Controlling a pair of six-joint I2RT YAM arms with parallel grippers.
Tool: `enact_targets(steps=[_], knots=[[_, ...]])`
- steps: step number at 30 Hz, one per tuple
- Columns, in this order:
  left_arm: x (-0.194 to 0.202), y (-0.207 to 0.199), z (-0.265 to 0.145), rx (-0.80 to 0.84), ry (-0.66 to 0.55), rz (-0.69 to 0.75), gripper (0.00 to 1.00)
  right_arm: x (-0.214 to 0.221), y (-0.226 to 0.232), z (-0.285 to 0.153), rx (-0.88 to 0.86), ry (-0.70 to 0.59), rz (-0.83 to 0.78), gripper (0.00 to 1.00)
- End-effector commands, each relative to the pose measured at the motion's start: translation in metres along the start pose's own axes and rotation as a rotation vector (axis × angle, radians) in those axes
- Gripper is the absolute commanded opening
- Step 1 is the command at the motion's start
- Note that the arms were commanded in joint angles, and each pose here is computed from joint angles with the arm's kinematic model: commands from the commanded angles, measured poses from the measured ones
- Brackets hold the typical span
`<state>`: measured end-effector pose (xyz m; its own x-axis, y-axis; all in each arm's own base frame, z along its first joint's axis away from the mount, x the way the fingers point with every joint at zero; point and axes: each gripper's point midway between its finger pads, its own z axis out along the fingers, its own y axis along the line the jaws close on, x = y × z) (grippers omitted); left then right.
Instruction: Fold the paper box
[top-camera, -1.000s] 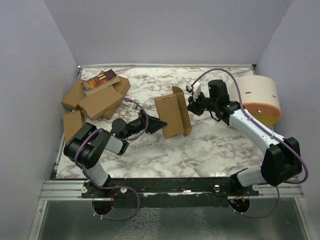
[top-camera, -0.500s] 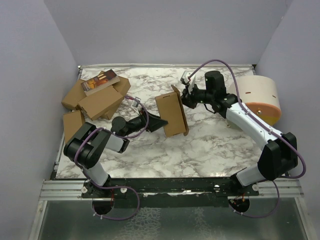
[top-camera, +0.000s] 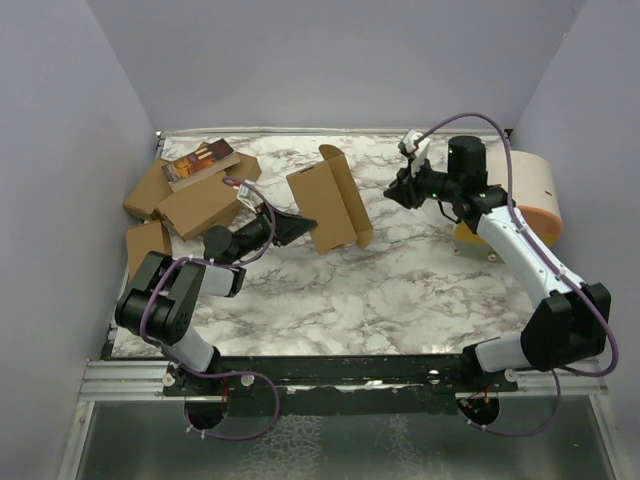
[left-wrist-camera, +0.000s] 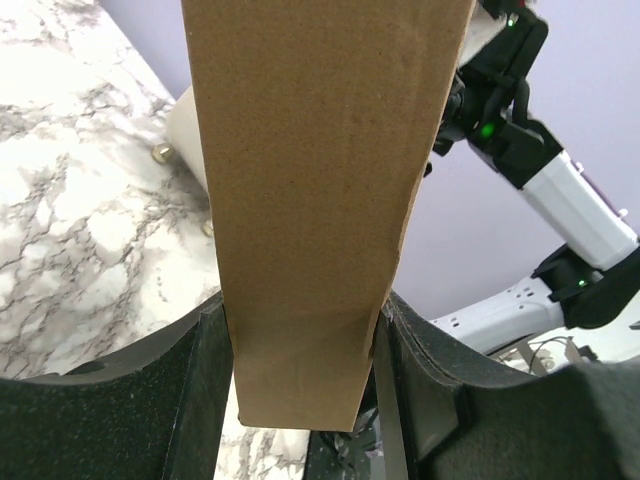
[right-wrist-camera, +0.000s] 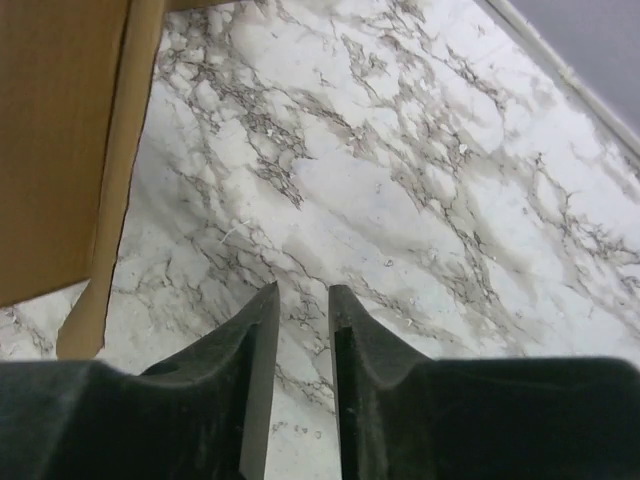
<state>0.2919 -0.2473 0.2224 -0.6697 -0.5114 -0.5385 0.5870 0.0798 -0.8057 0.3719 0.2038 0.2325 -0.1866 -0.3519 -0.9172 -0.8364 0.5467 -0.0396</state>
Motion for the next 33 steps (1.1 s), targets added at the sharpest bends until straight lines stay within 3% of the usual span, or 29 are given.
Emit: enact_targets(steps=[1, 4, 15, 18, 20, 23, 28, 33], knots=[[-0.015, -0.034, 0.000, 0.092, 0.013, -0.011, 0.20, -0.028, 0.028, -0.028, -0.084, -0.103, -0.147, 0.30], [-0.019, -0.037, -0.002, 0.095, 0.035, -0.065, 0.20, -0.034, 0.049, -0.037, -0.192, -0.139, -0.257, 0.38], [-0.041, -0.037, -0.004, 0.049, 0.130, -0.216, 0.20, -0.029, 0.126, -0.084, -0.543, -0.330, -0.907, 0.95], [-0.040, -0.037, -0.003, 0.044, 0.169, -0.248, 0.20, -0.029, 0.135, -0.085, -0.576, -0.406, -0.983, 1.00], [-0.037, -0.038, -0.003, 0.049, 0.198, -0.279, 0.20, -0.034, 0.138, -0.084, -0.582, -0.451, -0.991, 0.99], [-0.034, -0.045, -0.005, 0.081, 0.230, -0.332, 0.20, -0.041, 0.141, -0.083, -0.584, -0.475, -1.009, 0.89], [-0.034, -0.050, -0.007, 0.122, 0.250, -0.394, 0.19, -0.035, 0.150, -0.071, -0.608, -0.426, -1.031, 0.71], [-0.035, -0.048, -0.006, 0.120, 0.249, -0.412, 0.18, -0.024, 0.158, -0.064, -0.626, -0.402, -1.053, 0.62]])
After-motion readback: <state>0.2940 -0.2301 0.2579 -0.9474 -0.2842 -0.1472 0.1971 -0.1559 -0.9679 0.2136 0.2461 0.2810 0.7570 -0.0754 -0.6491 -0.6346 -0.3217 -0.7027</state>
